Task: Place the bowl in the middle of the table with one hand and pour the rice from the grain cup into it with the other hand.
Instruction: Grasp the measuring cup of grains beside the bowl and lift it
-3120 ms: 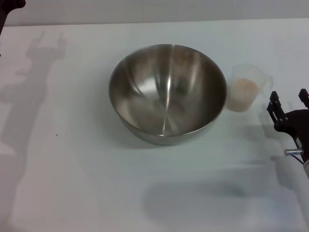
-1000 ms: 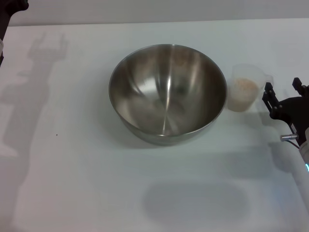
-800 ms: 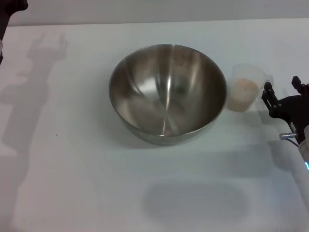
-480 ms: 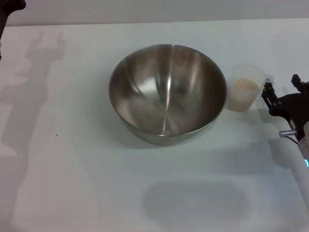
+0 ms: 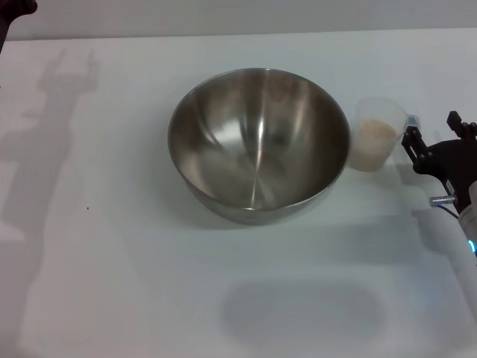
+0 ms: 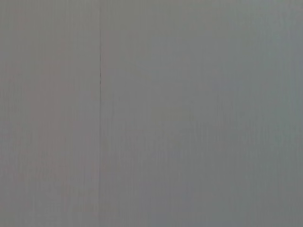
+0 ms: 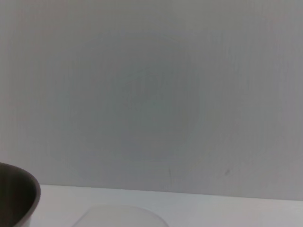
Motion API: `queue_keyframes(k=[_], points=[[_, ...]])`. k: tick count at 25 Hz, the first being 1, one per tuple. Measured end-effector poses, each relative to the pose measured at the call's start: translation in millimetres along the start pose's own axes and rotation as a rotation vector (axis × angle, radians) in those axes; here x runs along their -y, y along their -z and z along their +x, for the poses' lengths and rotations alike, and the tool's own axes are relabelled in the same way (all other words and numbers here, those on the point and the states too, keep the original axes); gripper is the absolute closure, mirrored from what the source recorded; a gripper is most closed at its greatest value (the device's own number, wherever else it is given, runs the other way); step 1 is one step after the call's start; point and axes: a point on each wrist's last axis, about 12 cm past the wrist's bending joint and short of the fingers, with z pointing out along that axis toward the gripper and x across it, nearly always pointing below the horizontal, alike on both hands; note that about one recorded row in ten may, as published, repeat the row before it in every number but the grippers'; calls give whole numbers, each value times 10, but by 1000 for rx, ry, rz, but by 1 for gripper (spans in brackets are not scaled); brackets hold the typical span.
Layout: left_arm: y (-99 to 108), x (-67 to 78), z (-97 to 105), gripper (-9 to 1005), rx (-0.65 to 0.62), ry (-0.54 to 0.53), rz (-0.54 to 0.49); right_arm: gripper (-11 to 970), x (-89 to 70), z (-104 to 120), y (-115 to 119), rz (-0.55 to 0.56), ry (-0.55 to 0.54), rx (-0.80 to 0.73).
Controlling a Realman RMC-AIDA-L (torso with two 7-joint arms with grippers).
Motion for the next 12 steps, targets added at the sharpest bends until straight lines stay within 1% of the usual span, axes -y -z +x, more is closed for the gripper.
queue_keyframes(k=[9,12], points=[[-18,8,-15,471,6,0,2,288,-8,-2,-34,-8,3,-9],[-22,10,-18,471,7,0,3,465,-8,-3,-36,-9,3,-9]])
